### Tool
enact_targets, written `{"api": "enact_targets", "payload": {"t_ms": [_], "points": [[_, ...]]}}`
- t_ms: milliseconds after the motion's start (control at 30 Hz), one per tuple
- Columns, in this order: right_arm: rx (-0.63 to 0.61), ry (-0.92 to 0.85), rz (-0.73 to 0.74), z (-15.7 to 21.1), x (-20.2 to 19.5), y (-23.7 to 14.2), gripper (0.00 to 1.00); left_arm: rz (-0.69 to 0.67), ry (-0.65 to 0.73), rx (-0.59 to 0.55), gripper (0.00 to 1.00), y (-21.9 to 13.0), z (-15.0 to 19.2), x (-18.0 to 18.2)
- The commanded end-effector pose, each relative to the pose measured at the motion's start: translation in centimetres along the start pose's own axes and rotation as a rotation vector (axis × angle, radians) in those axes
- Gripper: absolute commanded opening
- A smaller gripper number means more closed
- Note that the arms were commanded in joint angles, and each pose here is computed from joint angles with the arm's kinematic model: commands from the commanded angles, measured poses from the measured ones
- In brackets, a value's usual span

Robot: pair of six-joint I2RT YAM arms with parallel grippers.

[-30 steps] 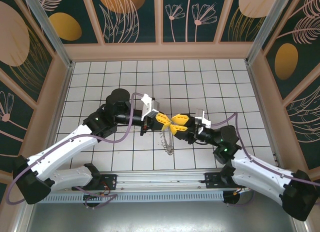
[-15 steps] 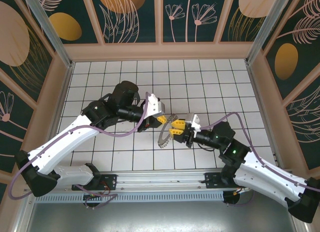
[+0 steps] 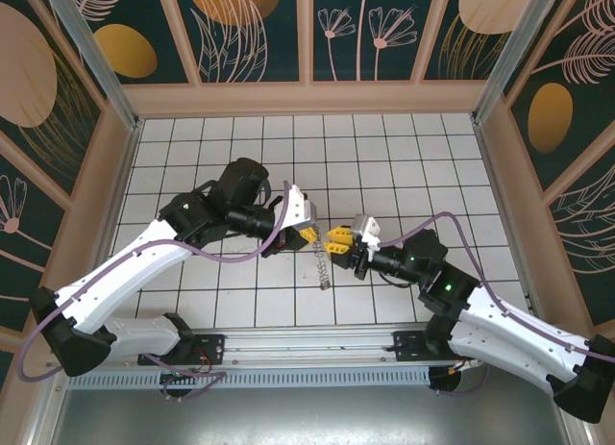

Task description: Put the keys on the keyring

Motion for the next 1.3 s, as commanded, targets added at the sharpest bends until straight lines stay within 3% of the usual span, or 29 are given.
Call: {"api": "enact_targets", "payload": {"t_ms": [0, 433, 600, 667, 733, 833, 900, 1100, 1267], "points": [[-0.044, -0.041, -0.013, -1.7, -0.1, 0.0, 0.22, 0.029, 0.03, -0.012, 0.0, -0.1, -0.8, -0.6], [-0.027, -0.07, -0.052, -1.5, 0.0, 1.5, 0.16, 0.054, 0.026, 0.004, 0.0, 0.5, -0.7, -0.7], [-0.025, -0.081, -0.067, -1.5, 0.1, 1.8, 0.0, 0.056, 0.024, 0.005, 0.0, 0.7, -0.7, -0.6], [-0.021, -0.084, -0.069, -1.4, 0.1, 1.8, 0.0, 0.064, 0.024, -0.008, 0.0, 0.7, -0.8, -0.7], [-0.027, -0.088, -0.07, -1.4, 0.2, 1.5, 0.0, 0.063, 0.023, -0.034, 0.0, 0.4, -0.9, -0.9], [-0.086, -0.095, -0.069, -2.1, 0.5, 0.7, 0.0, 0.048, 0.021, -0.092, 0.2, 0.3, -0.5, -0.9], [-0.133, -0.099, -0.062, -2.6, 0.5, 0.0, 0.0, 0.063, 0.01, -0.138, 0.25, 0.3, -0.2, -1.1], [-0.257, -0.082, -0.066, -3.5, 1.1, -1.3, 0.0, 0.13, -0.007, -0.327, 0.23, -0.5, -1.1, -2.1], [-0.353, -0.073, -0.05, -4.2, 1.1, -2.2, 0.0, 0.175, -0.035, -0.363, 0.16, -0.2, -0.5, -2.4]]}}
Point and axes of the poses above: each hand's point on the last joint's axis, 136 mm out from that joint toward the fingers, its own y axis out along the fingers, its own x axis along the line the jaws close on, z = x × y, the point moved 5 cm from there along -y, back along the fingers, and after that the axes turned 14 degrees about -y, right-handed, at the moved point
